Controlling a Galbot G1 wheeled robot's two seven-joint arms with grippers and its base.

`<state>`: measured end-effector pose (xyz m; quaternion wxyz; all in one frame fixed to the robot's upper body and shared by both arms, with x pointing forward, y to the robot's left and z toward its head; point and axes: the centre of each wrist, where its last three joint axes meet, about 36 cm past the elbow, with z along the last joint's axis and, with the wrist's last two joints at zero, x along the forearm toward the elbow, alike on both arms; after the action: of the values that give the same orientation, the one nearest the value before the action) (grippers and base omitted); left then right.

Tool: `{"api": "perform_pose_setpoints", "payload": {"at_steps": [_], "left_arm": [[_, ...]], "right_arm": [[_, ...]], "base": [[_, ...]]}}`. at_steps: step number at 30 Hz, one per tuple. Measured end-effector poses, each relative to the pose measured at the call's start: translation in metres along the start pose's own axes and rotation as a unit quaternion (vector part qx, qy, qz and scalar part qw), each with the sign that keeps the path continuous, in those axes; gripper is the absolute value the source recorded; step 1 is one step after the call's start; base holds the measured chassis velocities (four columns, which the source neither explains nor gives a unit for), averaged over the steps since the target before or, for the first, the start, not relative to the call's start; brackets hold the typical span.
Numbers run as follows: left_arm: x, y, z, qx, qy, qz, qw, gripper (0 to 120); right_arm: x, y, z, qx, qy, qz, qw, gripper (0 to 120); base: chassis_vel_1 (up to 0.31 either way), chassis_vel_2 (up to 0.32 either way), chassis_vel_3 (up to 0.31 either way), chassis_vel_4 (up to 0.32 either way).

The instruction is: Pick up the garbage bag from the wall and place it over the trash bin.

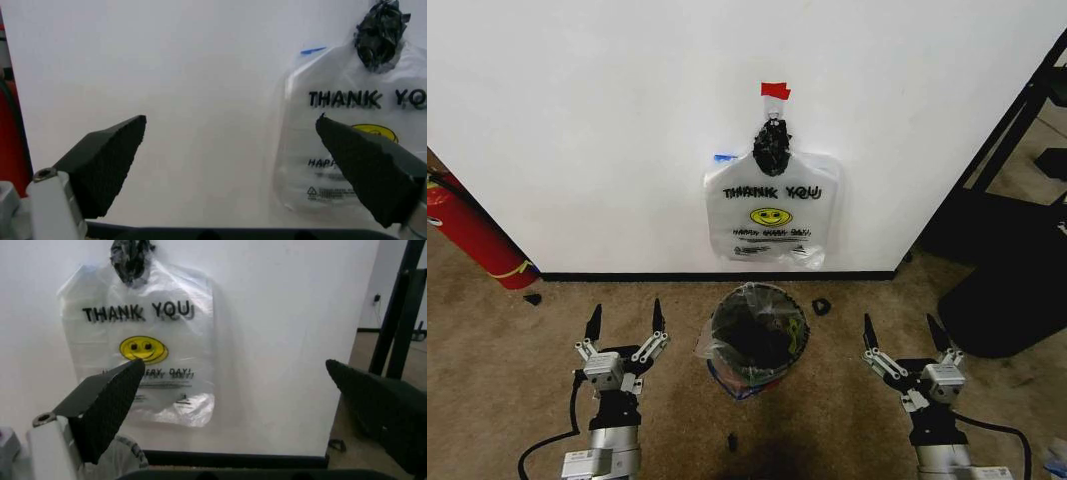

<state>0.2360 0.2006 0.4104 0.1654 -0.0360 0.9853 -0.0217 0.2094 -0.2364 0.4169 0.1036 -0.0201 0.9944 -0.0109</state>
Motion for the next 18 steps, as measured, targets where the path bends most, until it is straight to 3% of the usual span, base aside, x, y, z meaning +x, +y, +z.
{"api": "perform_pose_setpoints", "payload": {"at_steps": [18], "left_arm": [[-0.0005, -0.0007, -0.0005, -0.003, 0.006, -0.005, 1.0, 100]], "right_arm": [[-0.0008, 0.0049, 0.0059, -0.012, 0.0, 0.001, 1.0, 100]], "base": [[0.0, 0.0, 0.0, 0.0]]}}
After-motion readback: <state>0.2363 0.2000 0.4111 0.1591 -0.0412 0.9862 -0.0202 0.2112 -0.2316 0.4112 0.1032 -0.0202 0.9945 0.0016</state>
